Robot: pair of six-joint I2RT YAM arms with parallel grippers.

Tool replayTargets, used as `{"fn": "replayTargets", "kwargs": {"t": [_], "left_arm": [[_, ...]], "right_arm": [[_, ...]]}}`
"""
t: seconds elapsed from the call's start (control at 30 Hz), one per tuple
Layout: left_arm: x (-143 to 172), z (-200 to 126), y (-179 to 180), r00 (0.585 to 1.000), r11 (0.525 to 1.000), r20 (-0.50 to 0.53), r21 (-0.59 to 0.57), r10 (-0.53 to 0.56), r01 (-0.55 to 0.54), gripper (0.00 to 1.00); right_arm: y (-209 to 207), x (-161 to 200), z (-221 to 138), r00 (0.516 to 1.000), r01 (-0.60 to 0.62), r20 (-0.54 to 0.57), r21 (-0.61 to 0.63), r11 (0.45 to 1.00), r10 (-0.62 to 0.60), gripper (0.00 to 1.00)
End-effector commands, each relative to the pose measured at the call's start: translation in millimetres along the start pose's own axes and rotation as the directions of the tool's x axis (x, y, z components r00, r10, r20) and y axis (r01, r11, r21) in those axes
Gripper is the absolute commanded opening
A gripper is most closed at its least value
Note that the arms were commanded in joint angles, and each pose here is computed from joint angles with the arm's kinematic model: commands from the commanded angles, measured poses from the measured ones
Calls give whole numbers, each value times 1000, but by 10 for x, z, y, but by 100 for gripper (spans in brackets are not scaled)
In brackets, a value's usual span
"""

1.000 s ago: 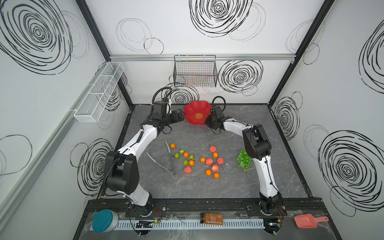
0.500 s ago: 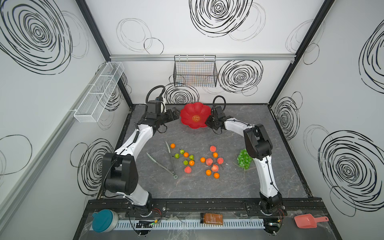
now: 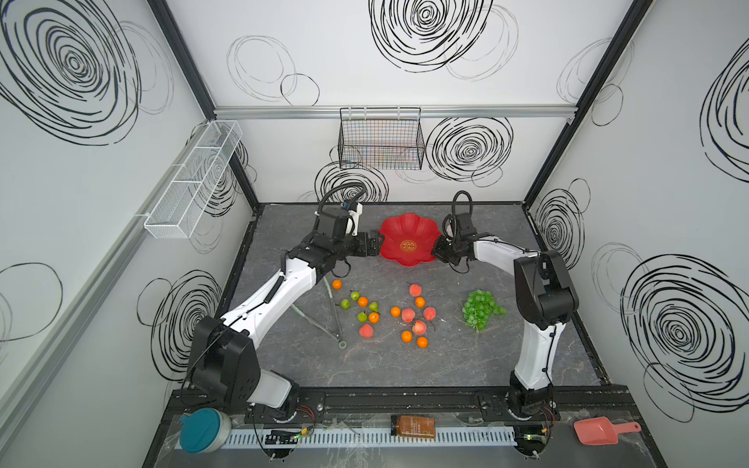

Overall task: Arrange fruit in a fruit bowl
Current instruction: Move the fruit bowl to the top-center of the table, then pick up the fruits from the middle-right of the table.

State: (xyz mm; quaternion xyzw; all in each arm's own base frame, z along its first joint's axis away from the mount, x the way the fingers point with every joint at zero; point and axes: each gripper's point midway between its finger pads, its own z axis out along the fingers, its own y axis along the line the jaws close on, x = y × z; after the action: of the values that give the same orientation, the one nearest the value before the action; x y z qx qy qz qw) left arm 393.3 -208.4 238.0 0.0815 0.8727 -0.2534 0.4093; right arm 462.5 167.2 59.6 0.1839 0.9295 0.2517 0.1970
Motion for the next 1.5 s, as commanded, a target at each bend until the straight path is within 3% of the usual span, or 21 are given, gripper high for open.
{"fn": "replayTargets", "kwargs": {"t": [0.0, 0.33, 0.6, 0.8, 1.07, 1.27, 1.47], "left_arm": [[65, -57, -140, 997, 997, 8, 10, 77, -78, 96], [321, -56, -193, 995, 995, -42, 49, 88, -86, 96], [329, -10, -186, 996, 996, -54, 47, 74, -71, 96], [361, -22, -317, 995, 993, -52, 85, 89, -85, 96], [585, -100, -951, 986, 957, -29, 247, 164, -152, 96], [969, -192, -1478, 968, 890, -36, 403, 248, -213, 96], [1328, -255, -1824, 953, 837, -57, 497, 296, -230, 96]], "right_arm": [[50, 127, -91, 997, 74, -37, -16, 997, -74, 0], [54, 290, 34, 988, 120, -94, -32, 992, -123, 5], [82, 212, -14, 989, 128, -67, -33, 991, -130, 28], [132, 44, -281, 987, 158, 7, -14, 987, -158, 42], [-199, 183, -858, 975, 174, 125, 83, 981, -184, 47], [-664, 594, -1293, 970, 156, 155, 192, 969, -187, 46], [-990, 1036, -1666, 971, 101, 190, 216, 971, -143, 45]]}}
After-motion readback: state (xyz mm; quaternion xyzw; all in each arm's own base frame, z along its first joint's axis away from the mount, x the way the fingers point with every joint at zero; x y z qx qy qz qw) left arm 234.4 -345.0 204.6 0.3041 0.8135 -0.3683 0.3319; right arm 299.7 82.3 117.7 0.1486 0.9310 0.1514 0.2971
